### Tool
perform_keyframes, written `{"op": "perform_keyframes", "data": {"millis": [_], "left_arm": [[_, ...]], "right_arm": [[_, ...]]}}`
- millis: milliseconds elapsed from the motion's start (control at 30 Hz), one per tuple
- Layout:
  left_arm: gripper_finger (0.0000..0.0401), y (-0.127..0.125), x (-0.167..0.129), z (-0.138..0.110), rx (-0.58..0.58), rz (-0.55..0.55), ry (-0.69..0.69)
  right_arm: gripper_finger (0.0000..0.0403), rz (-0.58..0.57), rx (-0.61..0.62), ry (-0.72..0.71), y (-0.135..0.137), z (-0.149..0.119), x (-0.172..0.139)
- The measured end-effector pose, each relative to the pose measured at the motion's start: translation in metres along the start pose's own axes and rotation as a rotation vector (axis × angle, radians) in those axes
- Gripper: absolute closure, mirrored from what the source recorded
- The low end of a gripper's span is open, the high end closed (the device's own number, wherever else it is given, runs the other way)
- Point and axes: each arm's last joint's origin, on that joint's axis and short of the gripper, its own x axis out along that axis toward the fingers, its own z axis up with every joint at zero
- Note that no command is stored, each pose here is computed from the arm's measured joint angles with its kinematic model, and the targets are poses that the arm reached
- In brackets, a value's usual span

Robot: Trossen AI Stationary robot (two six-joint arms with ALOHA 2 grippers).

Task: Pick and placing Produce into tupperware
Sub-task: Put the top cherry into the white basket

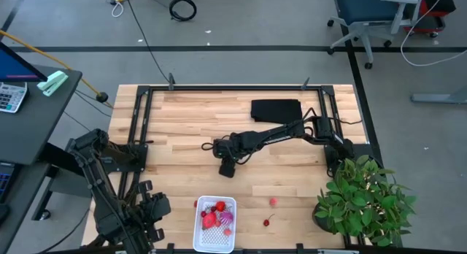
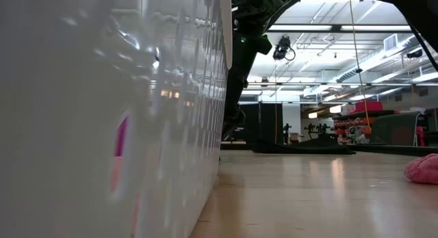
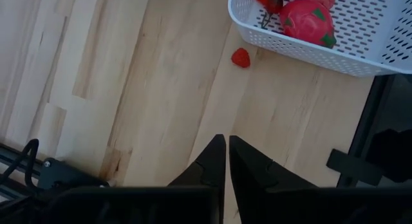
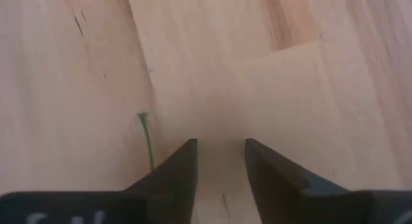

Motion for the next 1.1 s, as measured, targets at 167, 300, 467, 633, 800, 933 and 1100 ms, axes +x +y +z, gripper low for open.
{"op": "perform_keyframes", "data": {"millis": [167,300,467,633,800,933,1100], "left_arm": [[0.0382,0.000,0.000,0.000,-0.001,0.000,0.000],[0.0381,0.000,0.000,0.000,0.000,0.000,0.000],[0.0374,0.000,0.000,0.000,0.000,0.000,0.000],[0.0375,0.000,0.000,0.000,-0.001,0.000,0.000],[0.0384,-0.002,0.000,0.000,-0.010,-0.017,-0.004],[0.0383,-0.003,0.000,0.000,-0.016,-0.032,-0.008],[0.0376,-0.003,0.000,0.000,-0.012,-0.032,-0.008]], "right_arm": [[0.0327,0.046,0.034,0.010,0.001,0.000,0.000],[0.0357,0.099,0.014,0.029,0.010,-0.003,-0.001],[0.0344,0.102,-0.031,0.029,0.016,-0.003,-0.003],[0.0301,0.101,-0.049,-0.006,0.018,0.006,-0.009],[0.0252,0.137,-0.069,-0.007,0.020,0.009,-0.012],[0.0215,0.143,-0.154,0.055,0.028,0.000,-0.013],[0.0177,0.038,-0.264,0.050,0.040,-0.008,-0.014]]}}
